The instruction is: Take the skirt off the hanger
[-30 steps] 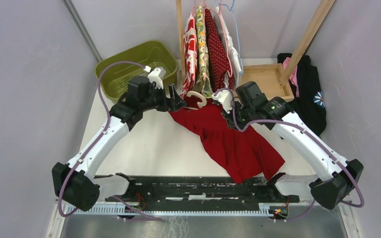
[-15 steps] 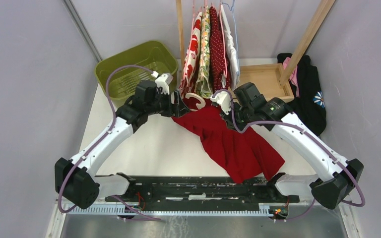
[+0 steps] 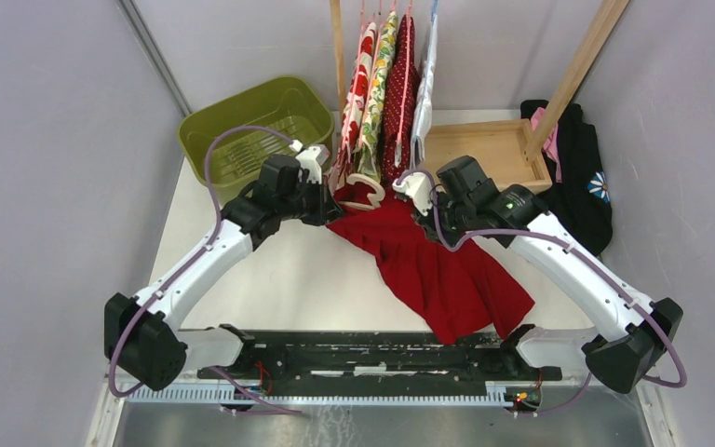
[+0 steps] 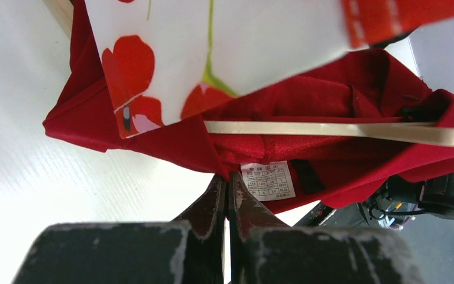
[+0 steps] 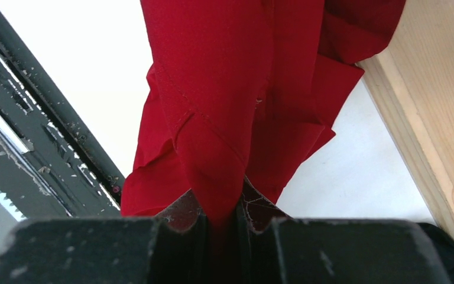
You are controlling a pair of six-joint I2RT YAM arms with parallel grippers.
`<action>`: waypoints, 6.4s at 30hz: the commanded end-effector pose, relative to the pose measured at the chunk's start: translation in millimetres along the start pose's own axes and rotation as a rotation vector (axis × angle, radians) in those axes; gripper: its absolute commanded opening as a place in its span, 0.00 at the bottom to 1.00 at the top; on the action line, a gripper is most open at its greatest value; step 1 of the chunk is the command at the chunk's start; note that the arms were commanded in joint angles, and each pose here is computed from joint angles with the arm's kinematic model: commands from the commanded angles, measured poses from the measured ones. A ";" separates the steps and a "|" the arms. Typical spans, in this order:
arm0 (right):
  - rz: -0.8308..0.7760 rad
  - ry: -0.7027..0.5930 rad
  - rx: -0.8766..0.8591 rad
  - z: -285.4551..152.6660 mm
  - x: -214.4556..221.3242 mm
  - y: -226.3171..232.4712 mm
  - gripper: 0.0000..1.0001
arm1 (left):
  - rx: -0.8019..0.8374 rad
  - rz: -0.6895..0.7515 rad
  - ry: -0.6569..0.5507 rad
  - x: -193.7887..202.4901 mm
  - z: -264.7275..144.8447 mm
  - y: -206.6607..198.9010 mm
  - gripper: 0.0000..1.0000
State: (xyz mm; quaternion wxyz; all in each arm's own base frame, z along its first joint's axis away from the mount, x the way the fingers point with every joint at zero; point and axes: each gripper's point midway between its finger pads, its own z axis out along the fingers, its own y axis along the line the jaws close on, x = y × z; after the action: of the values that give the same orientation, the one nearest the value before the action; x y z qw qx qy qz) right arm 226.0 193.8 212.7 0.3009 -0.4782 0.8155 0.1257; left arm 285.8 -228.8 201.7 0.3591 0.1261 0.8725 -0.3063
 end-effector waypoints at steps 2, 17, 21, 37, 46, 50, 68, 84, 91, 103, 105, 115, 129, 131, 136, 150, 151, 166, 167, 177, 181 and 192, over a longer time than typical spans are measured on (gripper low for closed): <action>-0.009 -0.123 0.173 -8.1 -36.6 -34.3 0.01 | -0.072 0.077 -0.046 -14.9 -24.9 5.7 0.03; -0.024 -0.171 0.356 -28.3 -48.9 -65.0 0.01 | -0.211 0.015 0.098 93.3 -21.3 62.2 0.03; -0.026 -0.186 0.324 -33.0 -48.1 -57.6 0.01 | -0.220 -0.005 0.097 86.7 -6.8 65.4 0.03; -0.015 -0.341 0.392 -78.9 -84.8 -65.0 0.01 | -0.179 -0.091 0.235 108.2 49.8 56.0 0.03; 0.003 -0.374 0.495 -89.8 -96.7 -83.9 0.01 | -0.171 -0.071 0.254 110.5 52.6 50.1 0.03; 0.007 -0.361 0.418 -76.7 -90.6 -71.2 0.01 | -0.182 -0.039 0.206 87.6 45.7 45.2 0.06; -0.002 -0.322 0.249 -53.5 -84.2 -44.3 0.01 | -0.303 0.226 -0.206 -36.2 -48.2 28.8 0.69; -0.006 -0.277 0.137 -55.0 -63.5 -18.0 0.01 | -0.277 0.496 -0.472 -117.6 -88.3 -3.3 0.94; -0.015 -0.249 0.052 -56.9 -50.4 1.9 0.01 | -0.192 0.546 -0.474 -122.2 -88.1 -21.3 0.95; -0.026 -0.212 -0.021 -66.3 -34.7 21.5 0.01 | 0.118 0.737 -0.302 -70.3 -52.8 -41.4 0.92; -0.028 -0.209 -0.020 -66.0 -34.3 21.0 0.01 | 0.169 0.743 -0.288 -63.3 -53.4 -43.3 0.92; -0.043 -0.206 -0.010 -66.7 -36.6 18.4 0.01 | 0.390 0.789 -0.177 -24.6 -57.4 -46.9 0.86; -0.058 -0.217 -0.004 -69.9 -44.9 16.3 0.01 | 0.474 0.734 -0.117 6.3 -27.7 -35.8 0.83; -0.063 -0.219 -0.003 -71.3 -45.8 16.4 0.01 | 0.481 0.719 -0.124 7.6 -23.2 -35.3 0.83; -0.072 -0.233 -0.011 -76.0 -48.9 18.8 0.01 | 0.492 0.683 -0.144 13.0 -10.8 -32.2 0.82; -0.084 -0.218 -0.052 -69.9 -44.4 27.0 0.01 | 0.356 0.812 -0.273 -40.6 -21.5 -31.8 0.83; -0.087 -0.215 -0.055 -69.4 -43.7 27.7 0.01 | 0.357 0.813 -0.275 -43.1 -20.9 -32.6 0.83; -0.113 -0.241 -0.025 -73.8 -55.2 21.0 0.01 | 0.543 0.653 -0.205 1.9 -6.0 -46.2 0.84; -0.114 -0.242 -0.022 -73.7 -56.8 20.2 0.01 | 0.557 0.645 -0.202 5.3 -5.3 -49.6 0.84; -0.125 -0.261 -0.012 -75.8 -66.6 16.7 0.01 | 0.641 0.631 -0.162 22.7 22.5 -69.0 0.84; -0.130 -0.271 0.027 -75.5 -71.7 8.8 0.01 | 0.651 0.631 -0.134 33.0 27.0 -72.7 0.82; -0.128 -0.278 0.057 -68.5 -78.8 0.8 0.01 | 0.506 0.631 -0.047 38.2 30.9 -50.4 0.09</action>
State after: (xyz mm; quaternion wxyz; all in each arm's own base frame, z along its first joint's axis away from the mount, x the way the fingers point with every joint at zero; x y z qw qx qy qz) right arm 200.0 180.2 249.2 0.2946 -0.5161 0.7966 0.1108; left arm 247.6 -291.6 177.4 0.4191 0.4763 0.6528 -0.4140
